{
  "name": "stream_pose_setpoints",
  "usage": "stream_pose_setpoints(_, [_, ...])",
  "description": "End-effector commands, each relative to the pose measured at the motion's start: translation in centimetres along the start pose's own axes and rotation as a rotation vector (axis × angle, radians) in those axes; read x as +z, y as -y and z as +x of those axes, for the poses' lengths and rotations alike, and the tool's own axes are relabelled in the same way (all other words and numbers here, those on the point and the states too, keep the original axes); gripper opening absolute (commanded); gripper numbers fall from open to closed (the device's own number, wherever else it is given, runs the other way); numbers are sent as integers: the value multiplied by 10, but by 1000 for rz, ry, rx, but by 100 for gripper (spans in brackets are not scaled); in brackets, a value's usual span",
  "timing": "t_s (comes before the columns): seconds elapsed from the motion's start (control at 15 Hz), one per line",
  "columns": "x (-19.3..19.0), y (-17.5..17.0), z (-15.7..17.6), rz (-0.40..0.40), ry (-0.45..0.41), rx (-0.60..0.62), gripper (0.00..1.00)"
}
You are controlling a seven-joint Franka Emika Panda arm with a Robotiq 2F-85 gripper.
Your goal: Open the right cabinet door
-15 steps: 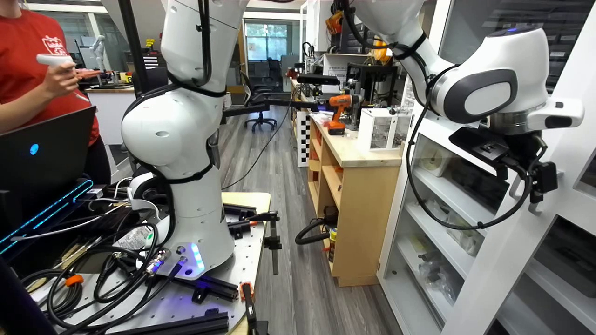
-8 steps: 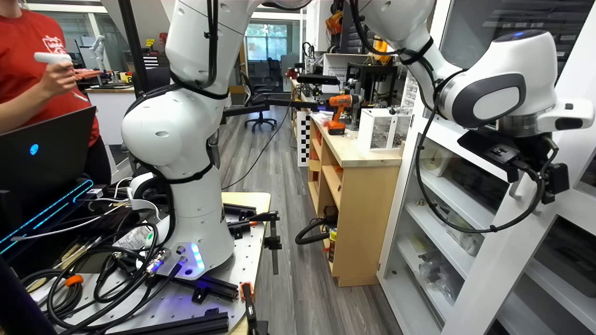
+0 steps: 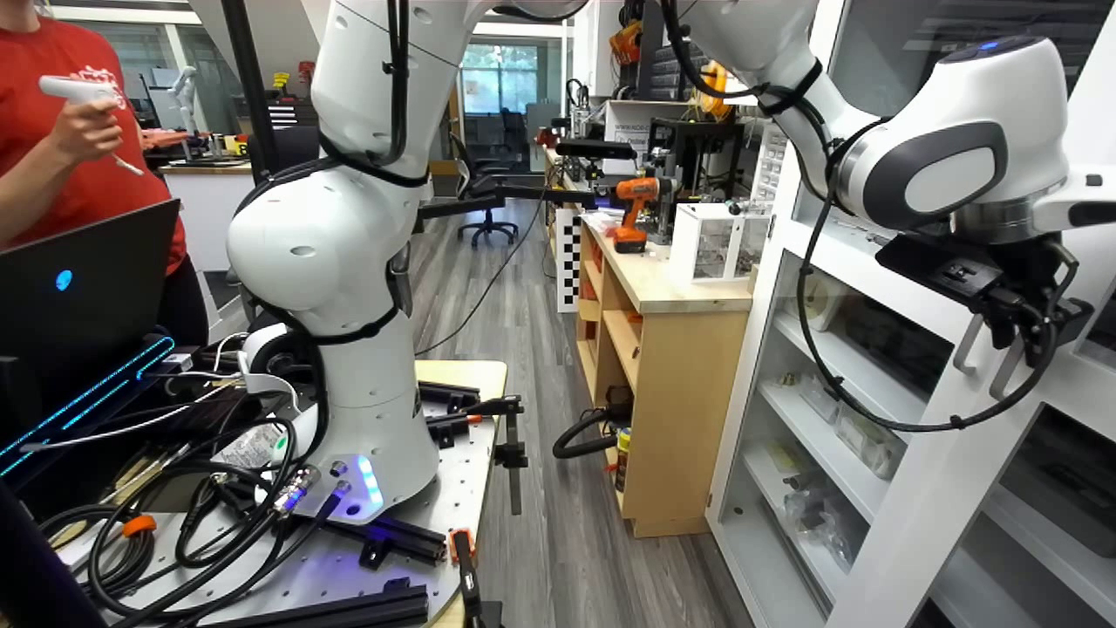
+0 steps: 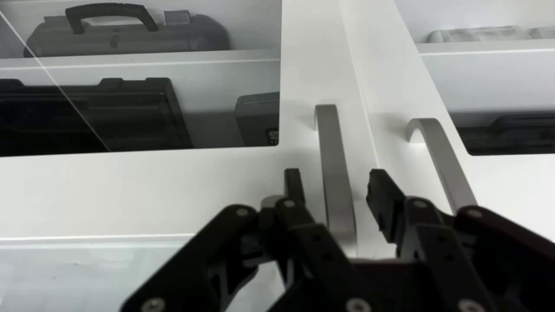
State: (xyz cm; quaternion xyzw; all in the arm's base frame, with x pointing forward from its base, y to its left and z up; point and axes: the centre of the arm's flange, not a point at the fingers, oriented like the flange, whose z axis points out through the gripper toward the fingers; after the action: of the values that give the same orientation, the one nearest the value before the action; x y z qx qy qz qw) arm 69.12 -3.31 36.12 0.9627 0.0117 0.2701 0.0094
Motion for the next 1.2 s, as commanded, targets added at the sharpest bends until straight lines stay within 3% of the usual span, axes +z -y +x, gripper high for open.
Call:
stream_pose_setpoints(0.0, [-11,-9,5,6,1,-16,13])
stream_pose_setpoints(0.13, [-14,-9,3,4,9,-20,1])
stream_pose_setpoints(0.4, [-18,-11,-2,23,29,-48,4])
stream_pose_setpoints(1.13, [-48,-76,-29,224,3,-209,4])
